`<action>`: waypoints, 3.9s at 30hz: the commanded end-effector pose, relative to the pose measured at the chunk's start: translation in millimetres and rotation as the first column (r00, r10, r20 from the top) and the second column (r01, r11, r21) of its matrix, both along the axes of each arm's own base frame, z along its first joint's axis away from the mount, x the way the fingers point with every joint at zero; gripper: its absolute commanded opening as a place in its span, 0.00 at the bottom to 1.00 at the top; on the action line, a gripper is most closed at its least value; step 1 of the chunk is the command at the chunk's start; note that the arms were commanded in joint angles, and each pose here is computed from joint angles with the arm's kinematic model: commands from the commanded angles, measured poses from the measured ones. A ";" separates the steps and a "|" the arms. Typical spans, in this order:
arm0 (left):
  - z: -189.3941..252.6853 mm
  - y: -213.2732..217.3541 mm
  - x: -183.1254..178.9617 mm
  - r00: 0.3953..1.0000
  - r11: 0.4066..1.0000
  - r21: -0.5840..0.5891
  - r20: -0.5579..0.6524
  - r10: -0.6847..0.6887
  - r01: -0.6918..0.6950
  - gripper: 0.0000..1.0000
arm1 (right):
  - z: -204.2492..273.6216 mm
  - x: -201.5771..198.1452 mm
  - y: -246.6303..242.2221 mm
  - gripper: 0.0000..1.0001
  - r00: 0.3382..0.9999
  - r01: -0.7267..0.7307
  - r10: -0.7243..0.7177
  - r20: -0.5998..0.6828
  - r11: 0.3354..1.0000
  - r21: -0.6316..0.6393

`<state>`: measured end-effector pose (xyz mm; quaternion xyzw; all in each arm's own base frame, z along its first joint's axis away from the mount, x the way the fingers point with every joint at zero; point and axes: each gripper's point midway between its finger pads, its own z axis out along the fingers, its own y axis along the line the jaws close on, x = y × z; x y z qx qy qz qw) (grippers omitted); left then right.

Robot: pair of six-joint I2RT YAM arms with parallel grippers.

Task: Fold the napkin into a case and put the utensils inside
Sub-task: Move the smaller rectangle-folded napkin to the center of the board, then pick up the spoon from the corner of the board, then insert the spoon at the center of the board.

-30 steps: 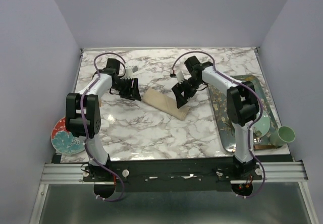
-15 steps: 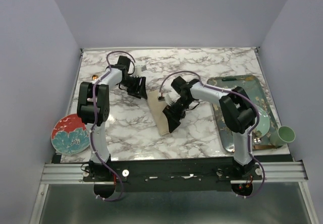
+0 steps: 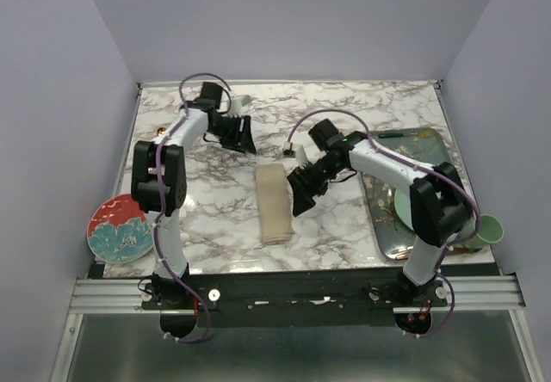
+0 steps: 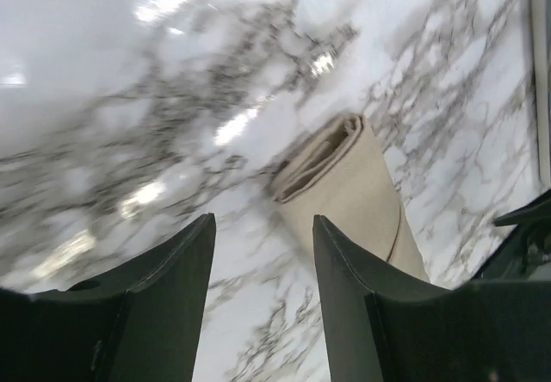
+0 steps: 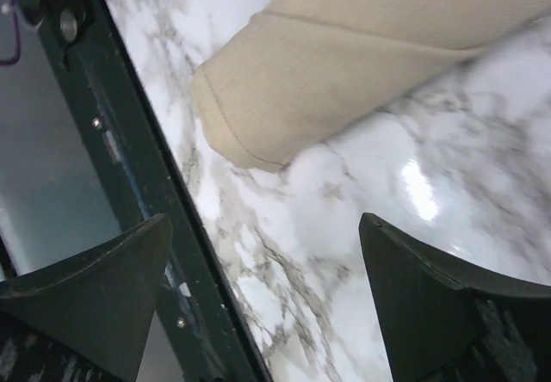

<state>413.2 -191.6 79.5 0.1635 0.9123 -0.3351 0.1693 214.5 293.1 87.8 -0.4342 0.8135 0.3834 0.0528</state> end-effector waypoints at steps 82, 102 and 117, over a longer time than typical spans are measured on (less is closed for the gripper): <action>73.6 72.3 14.4 0.705 0.699 0.119 0.222 0.674 -0.705 0.00 | 34.2 96.5 -76.9 1.00 0.894 0.353 -0.312 0.321 0.933 -0.076; 57.8 -25.0 7.4 0.662 0.717 0.030 0.412 0.626 -0.697 0.00 | 23.2 64.1 -85.9 1.00 0.895 0.389 -0.357 0.266 0.918 -0.075; 9.8 -29.1 -31.0 0.731 0.746 0.121 0.349 0.586 -0.655 0.00 | 15.6 51.7 -94.0 1.00 0.894 0.398 -0.363 0.262 0.913 -0.092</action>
